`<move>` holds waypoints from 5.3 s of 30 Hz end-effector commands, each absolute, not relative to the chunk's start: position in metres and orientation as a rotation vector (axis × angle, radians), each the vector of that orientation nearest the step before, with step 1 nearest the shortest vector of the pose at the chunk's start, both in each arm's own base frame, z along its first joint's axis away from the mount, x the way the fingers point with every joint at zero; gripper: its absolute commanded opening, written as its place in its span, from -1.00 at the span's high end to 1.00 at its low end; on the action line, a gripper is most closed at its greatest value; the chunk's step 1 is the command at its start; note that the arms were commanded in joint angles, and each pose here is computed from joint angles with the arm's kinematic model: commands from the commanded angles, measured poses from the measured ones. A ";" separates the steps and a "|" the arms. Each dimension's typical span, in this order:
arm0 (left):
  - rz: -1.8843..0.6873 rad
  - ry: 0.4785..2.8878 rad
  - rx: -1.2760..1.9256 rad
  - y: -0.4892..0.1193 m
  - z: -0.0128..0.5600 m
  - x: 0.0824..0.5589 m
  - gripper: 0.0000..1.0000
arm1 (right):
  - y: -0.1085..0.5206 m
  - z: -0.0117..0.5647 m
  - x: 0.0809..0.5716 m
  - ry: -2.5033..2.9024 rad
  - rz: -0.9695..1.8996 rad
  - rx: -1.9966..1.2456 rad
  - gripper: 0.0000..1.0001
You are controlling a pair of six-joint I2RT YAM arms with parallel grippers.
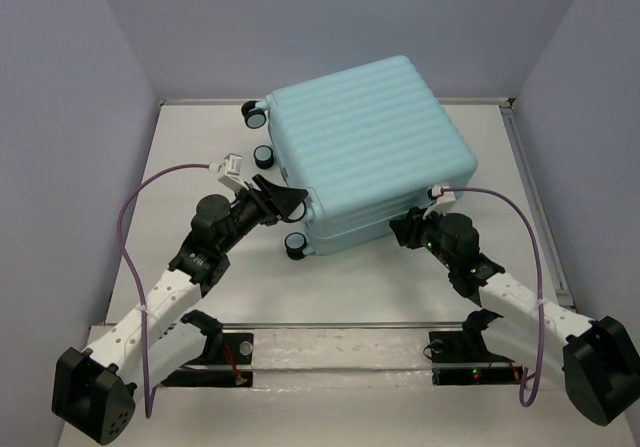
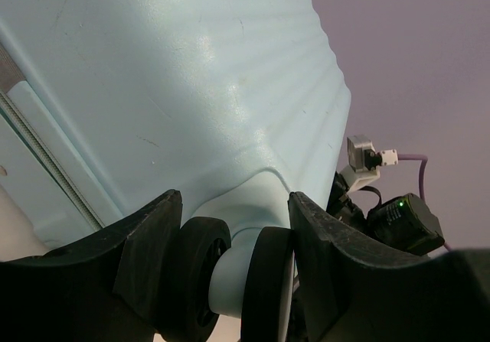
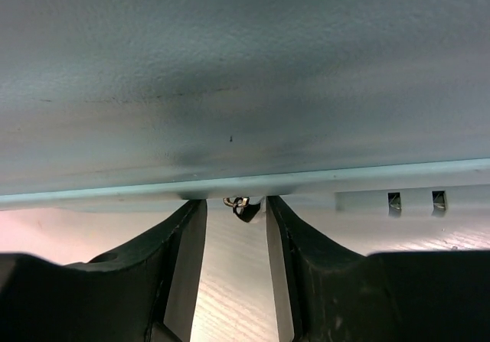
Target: Pack the luggage
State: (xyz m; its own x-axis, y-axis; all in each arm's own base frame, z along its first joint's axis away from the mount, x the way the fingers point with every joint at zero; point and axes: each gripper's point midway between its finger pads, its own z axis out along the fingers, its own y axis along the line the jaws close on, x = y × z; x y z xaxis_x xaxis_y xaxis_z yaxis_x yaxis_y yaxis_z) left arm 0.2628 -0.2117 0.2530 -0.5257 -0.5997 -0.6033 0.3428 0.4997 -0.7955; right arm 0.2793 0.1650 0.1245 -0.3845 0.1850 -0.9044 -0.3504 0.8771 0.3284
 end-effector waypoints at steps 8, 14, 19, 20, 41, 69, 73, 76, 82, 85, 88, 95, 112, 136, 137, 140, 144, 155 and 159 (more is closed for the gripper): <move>-1.120 1.631 -0.213 -0.195 0.290 0.277 0.88 | 0.142 0.157 0.300 1.766 0.440 -0.032 0.86; -1.083 1.639 -0.222 -0.185 0.286 0.281 0.88 | 0.104 0.160 0.295 1.801 0.298 0.111 0.86; -1.057 1.615 -0.225 -0.170 0.295 0.284 0.88 | 0.088 0.164 0.295 1.815 0.234 0.169 0.86; -1.059 1.609 -0.222 -0.170 0.297 0.283 0.88 | 0.096 0.165 0.295 1.823 0.271 0.147 0.86; -1.154 1.693 -0.047 -0.242 0.319 0.295 0.88 | 0.466 0.197 0.087 1.678 1.267 -0.712 0.86; -0.523 1.869 -0.248 -0.041 0.266 0.402 -0.91 | 0.346 0.164 0.097 1.867 1.056 -0.558 -0.06; -0.561 1.835 -0.097 -0.055 0.262 0.394 -0.97 | 0.310 0.159 0.121 1.936 0.969 -0.452 -0.32; -0.590 1.834 -0.035 -0.062 0.263 0.402 -0.98 | 0.278 0.161 0.137 1.946 0.925 -0.368 -0.35; -0.714 1.841 -0.001 -0.078 0.255 0.419 -0.98 | 0.229 0.156 0.158 1.961 0.797 -0.230 -0.42; -0.740 1.856 -0.003 -0.080 0.249 0.425 -0.98 | 0.215 0.161 0.172 1.946 0.754 -0.155 -0.34; -0.816 1.889 -0.015 -0.088 0.240 0.431 -0.96 | 0.202 0.165 0.190 1.934 0.699 -0.071 0.19; -0.904 1.836 -0.028 -0.099 0.253 0.445 -0.94 | 0.183 0.171 0.213 1.920 0.607 -0.015 0.86; -1.063 1.770 -0.121 -0.115 0.255 0.453 0.41 | 0.124 0.162 0.272 1.936 0.481 0.175 0.86; -0.999 1.676 -0.163 -0.157 0.242 0.260 0.88 | 0.216 0.274 0.433 1.746 1.107 -0.231 0.16; -1.046 1.679 -0.131 -0.165 0.240 0.249 0.88 | 0.219 0.288 0.441 1.717 1.111 -0.248 0.04; -1.129 1.669 -0.097 -0.177 0.236 0.228 0.88 | 0.226 0.279 0.451 1.769 1.143 -0.270 -0.32; -1.180 1.650 0.020 -0.196 0.247 0.212 0.88 | 0.211 0.276 0.430 1.786 1.021 -0.300 -0.60; -1.221 1.522 0.068 -0.202 0.305 0.210 0.88 | 0.119 0.182 0.310 1.800 0.645 0.036 0.06; -1.224 1.500 0.048 -0.200 0.315 0.211 0.88 | 0.135 0.174 0.290 1.709 0.743 -0.080 0.40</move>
